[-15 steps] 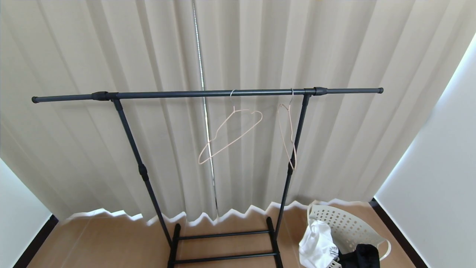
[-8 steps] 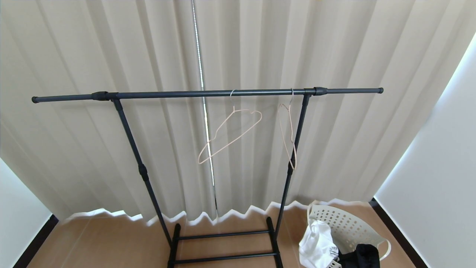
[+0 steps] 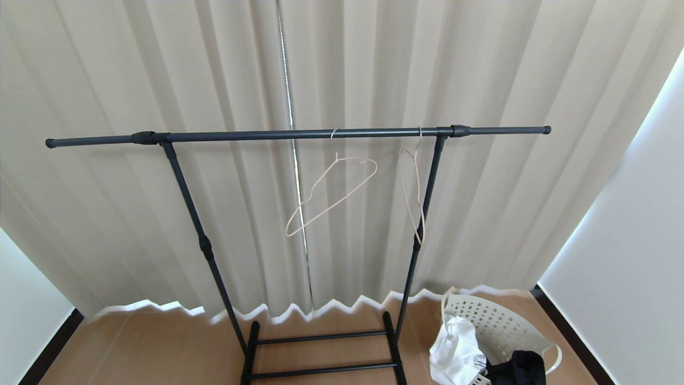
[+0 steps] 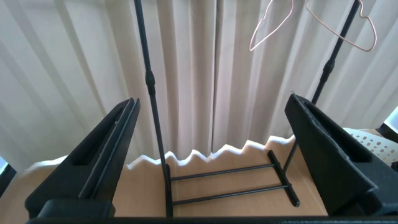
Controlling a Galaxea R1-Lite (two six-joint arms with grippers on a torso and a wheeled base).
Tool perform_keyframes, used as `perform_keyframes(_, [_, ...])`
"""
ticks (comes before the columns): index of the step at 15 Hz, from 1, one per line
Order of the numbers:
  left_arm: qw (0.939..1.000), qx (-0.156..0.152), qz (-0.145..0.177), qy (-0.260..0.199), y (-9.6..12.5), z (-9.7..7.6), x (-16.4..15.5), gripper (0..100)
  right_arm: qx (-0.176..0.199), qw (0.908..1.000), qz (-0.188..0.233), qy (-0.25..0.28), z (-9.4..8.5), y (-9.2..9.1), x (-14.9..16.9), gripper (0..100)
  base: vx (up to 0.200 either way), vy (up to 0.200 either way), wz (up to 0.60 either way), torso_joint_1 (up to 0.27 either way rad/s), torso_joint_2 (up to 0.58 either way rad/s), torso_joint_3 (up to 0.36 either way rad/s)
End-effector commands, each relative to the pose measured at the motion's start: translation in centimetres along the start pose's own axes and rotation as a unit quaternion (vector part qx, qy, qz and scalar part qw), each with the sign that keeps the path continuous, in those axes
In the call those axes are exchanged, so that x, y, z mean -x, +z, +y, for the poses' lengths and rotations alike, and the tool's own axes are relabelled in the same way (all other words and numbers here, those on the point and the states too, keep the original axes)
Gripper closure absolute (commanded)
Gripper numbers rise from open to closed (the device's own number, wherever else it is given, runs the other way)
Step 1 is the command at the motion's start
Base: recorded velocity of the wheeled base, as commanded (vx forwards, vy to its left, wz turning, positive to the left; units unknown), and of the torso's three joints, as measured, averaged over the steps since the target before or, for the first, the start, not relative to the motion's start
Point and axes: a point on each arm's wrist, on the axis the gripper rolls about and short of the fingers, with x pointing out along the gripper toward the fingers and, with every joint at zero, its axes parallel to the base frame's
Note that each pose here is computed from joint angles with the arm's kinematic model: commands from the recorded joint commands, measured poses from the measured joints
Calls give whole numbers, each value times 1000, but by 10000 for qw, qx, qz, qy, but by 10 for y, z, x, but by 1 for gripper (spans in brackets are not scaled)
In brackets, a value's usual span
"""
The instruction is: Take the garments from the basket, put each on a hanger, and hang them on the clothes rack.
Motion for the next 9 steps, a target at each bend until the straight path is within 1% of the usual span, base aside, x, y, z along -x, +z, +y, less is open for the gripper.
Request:
perform_keyframes(1, [10000, 0, -6, 0, 0, 0, 0, 0, 4, 10000, -3, 2, 0, 0, 0, 0, 0, 0, 0, 0, 0, 0])
perform_keyframes(2, [10000, 23, -6, 0, 0, 0, 0, 0, 4, 10000, -3, 2, 0, 0, 0, 0, 0, 0, 0, -46, 76, 46])
perform_keyframes(9, [10000, 23, -6, 0, 0, 0, 0, 0, -4, 10000, -10, 10, 0, 0, 0, 0, 0, 0, 0, -138, 332, 177])
